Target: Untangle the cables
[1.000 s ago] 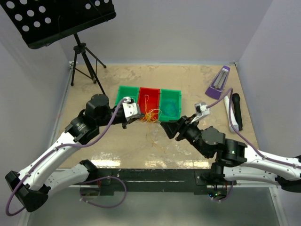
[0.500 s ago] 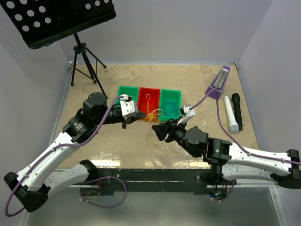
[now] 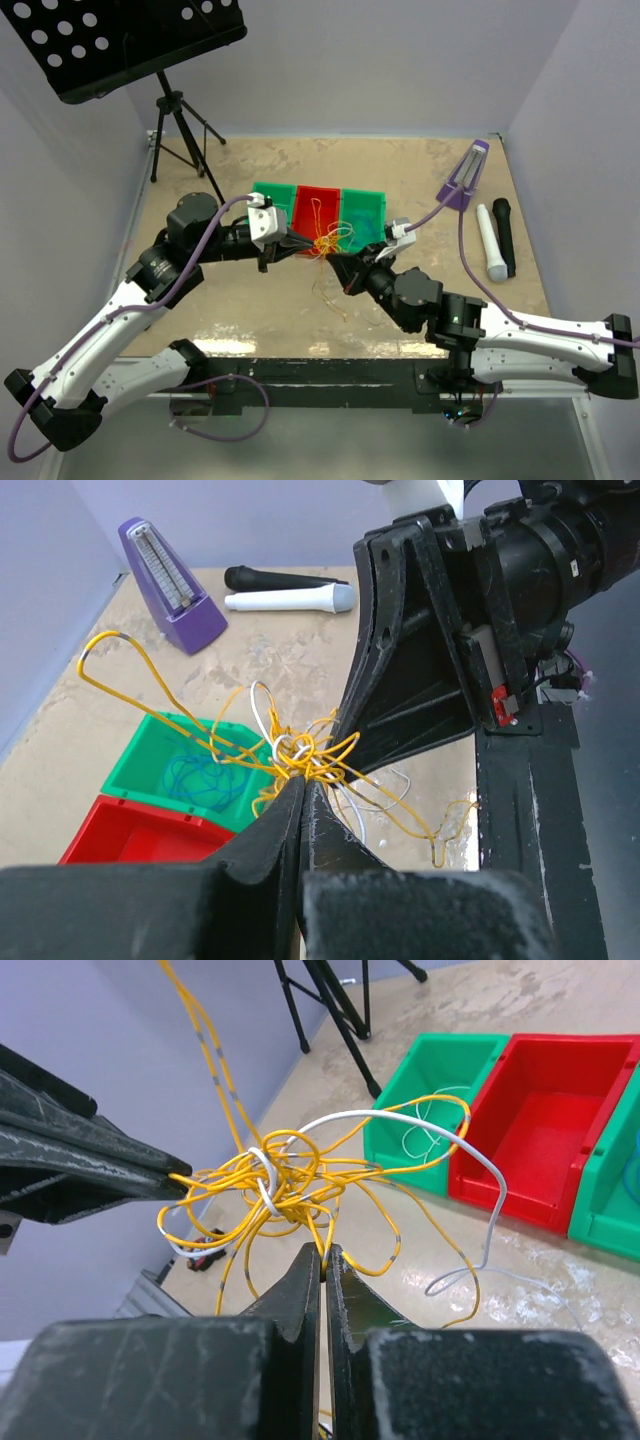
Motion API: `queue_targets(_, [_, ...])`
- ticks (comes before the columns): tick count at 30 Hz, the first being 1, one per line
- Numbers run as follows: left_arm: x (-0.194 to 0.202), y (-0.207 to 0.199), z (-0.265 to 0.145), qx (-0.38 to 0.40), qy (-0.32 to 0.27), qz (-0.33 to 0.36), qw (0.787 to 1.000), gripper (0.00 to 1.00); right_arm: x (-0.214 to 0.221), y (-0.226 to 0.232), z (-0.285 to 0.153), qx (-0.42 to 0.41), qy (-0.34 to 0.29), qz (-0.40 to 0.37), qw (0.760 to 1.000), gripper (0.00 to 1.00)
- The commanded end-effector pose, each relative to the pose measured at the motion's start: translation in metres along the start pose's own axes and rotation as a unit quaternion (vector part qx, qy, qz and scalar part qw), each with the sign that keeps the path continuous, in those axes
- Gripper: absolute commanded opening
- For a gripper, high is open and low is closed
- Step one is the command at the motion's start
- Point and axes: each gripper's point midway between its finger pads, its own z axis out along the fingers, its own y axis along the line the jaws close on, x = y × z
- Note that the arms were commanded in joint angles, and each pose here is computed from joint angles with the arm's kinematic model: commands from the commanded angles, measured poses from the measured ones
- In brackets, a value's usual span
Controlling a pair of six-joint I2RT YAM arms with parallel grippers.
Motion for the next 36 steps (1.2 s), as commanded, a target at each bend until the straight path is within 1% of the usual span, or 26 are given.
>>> queue_targets(1, [-0.029,-0.002,-0.008,0.000,-0.035,0.011,0.999,0.00,-0.029,-0.003,-0.009,0.006,-0.046,0.025,0.999,0.00])
queue_targets(8, [-0.032,0.005,-0.010,-0.019,-0.037,0.022,0.999,0.00,-0.024,-0.026,-0.024,0.031,-0.039,0.043,0.998,0.00])
queue_targets(11, [-0.035,0.008,-0.012,-0.026,-0.037,0.031,0.998,0.00,-0.009,-0.048,-0.030,0.069,-0.019,0.044,0.996,0.00])
queue_targets(17, [-0.042,0.014,-0.016,-0.042,-0.038,0.045,0.997,0.00,0.000,-0.066,-0.039,0.096,-0.007,0.056,0.994,0.00])
queue_targets(21, [-0.055,0.027,-0.024,-0.079,-0.042,0.069,0.994,0.00,0.007,-0.076,-0.039,0.128,0.007,0.040,0.991,0.00])
queue_targets(25, [-0.070,0.047,-0.037,-0.139,-0.041,0.097,0.985,0.00,0.017,-0.089,-0.039,0.173,0.020,0.037,0.984,0.00])
queue_targets(29, [-0.094,0.072,-0.058,-0.223,-0.048,0.117,0.967,0.00,0.022,-0.100,-0.040,0.214,0.026,0.036,0.976,0.00])
queue_targets(31, [-0.102,0.089,-0.073,-0.280,-0.047,0.127,0.950,0.00,0.025,-0.108,-0.043,0.236,0.028,0.034,0.971,0.00])
queue_targets(35, [-0.125,0.120,-0.111,-0.401,-0.062,0.142,0.903,0.00,0.031,-0.119,-0.048,0.268,0.035,0.034,0.962,0.00])
queue_targets(36, [-0.137,0.123,-0.122,-0.426,-0.080,0.149,0.889,0.00,0.034,-0.121,-0.049,0.274,0.040,0.033,0.960,0.00])
